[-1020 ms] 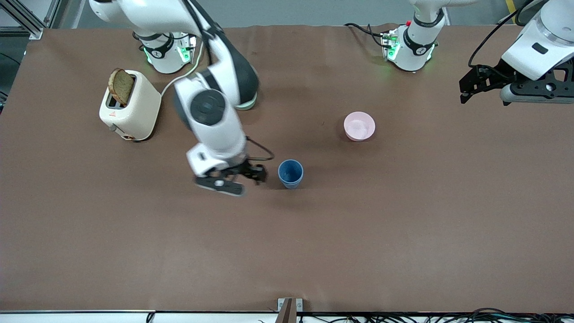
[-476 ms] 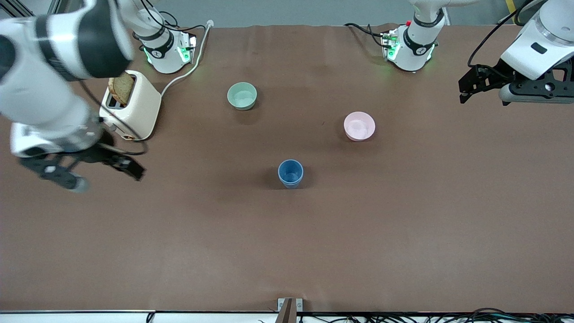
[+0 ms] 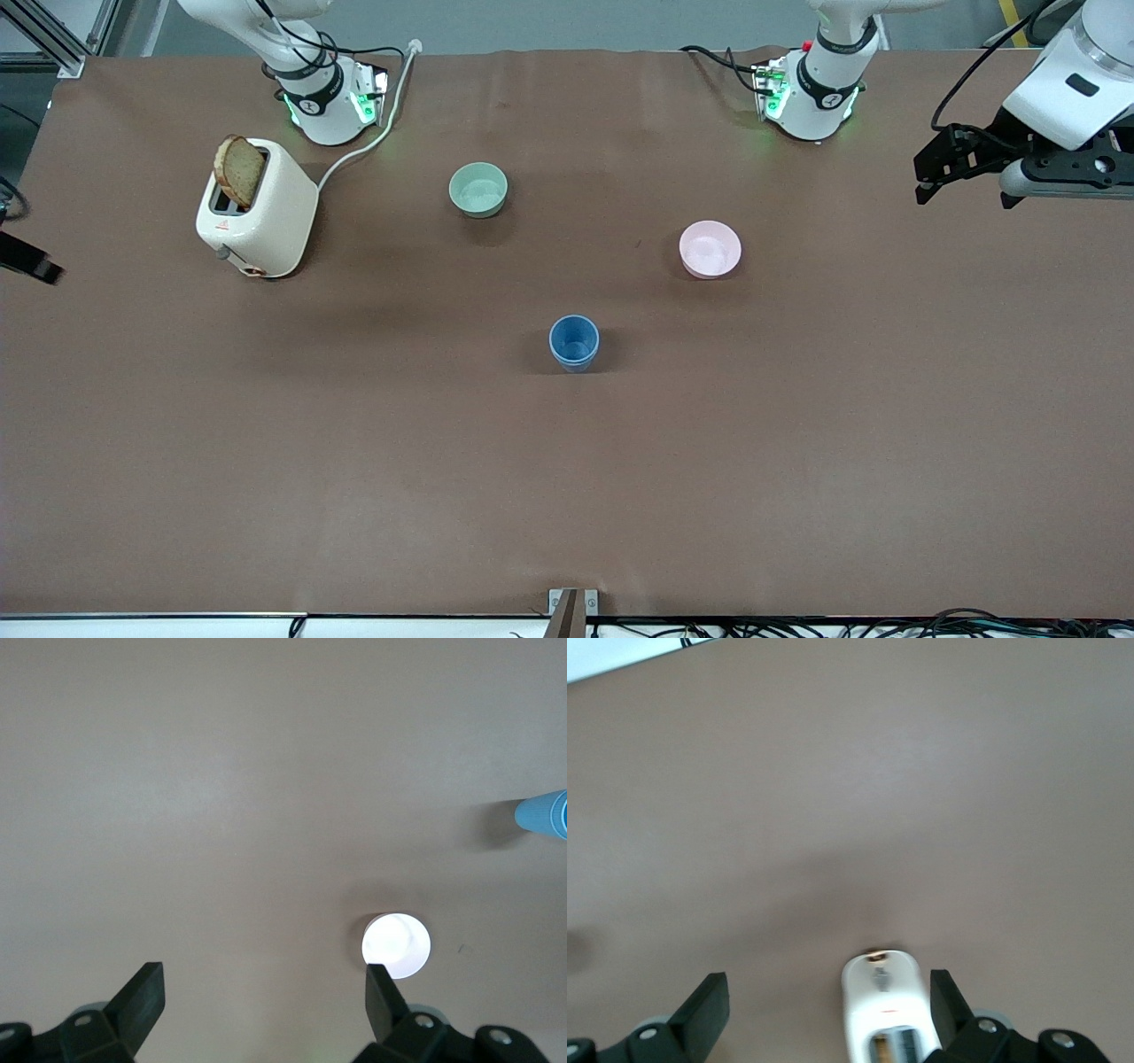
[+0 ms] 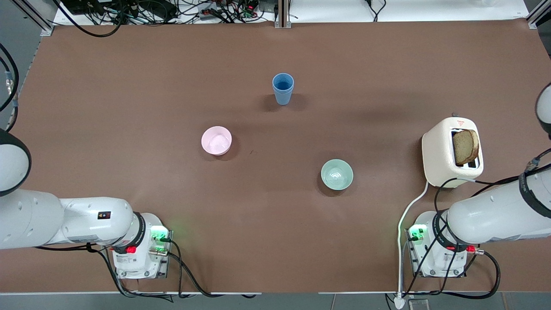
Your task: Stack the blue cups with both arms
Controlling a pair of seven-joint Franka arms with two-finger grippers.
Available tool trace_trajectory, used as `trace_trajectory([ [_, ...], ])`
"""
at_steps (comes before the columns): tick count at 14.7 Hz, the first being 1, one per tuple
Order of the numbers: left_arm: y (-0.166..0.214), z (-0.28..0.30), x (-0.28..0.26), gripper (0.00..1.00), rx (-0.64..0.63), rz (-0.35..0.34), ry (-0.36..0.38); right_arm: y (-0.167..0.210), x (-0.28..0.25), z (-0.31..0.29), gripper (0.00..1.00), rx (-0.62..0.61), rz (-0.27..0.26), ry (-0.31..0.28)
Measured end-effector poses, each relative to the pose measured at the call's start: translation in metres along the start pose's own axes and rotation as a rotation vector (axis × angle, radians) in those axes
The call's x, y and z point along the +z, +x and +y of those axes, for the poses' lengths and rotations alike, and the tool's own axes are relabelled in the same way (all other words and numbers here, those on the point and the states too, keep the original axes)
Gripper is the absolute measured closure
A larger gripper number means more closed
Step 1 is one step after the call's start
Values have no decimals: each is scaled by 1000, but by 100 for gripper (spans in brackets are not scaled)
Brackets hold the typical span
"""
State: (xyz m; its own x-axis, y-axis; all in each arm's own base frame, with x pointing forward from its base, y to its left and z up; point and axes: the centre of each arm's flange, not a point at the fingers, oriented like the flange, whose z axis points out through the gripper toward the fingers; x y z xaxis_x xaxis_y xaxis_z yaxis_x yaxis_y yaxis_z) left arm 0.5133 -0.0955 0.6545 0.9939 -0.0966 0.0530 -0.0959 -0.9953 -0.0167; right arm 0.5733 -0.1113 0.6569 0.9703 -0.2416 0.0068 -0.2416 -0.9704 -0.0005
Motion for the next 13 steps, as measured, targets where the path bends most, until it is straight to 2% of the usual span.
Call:
trace_trajectory([
  [3, 8, -3, 1, 0, -4, 2, -5, -8, -7, 37, 0, -47, 9, 9],
  [6, 11, -3, 1, 0, -5, 2, -7, -18, 0, 21, 0, -42, 32, 23],
  [10, 11, -3, 1, 0, -4, 3, -7, -36, -4, -21, 0, -36, 33, 33],
  [13, 11, -3, 0, 0, -4, 4, -7, -38, -6, -21, 0, -42, 37, 20],
])
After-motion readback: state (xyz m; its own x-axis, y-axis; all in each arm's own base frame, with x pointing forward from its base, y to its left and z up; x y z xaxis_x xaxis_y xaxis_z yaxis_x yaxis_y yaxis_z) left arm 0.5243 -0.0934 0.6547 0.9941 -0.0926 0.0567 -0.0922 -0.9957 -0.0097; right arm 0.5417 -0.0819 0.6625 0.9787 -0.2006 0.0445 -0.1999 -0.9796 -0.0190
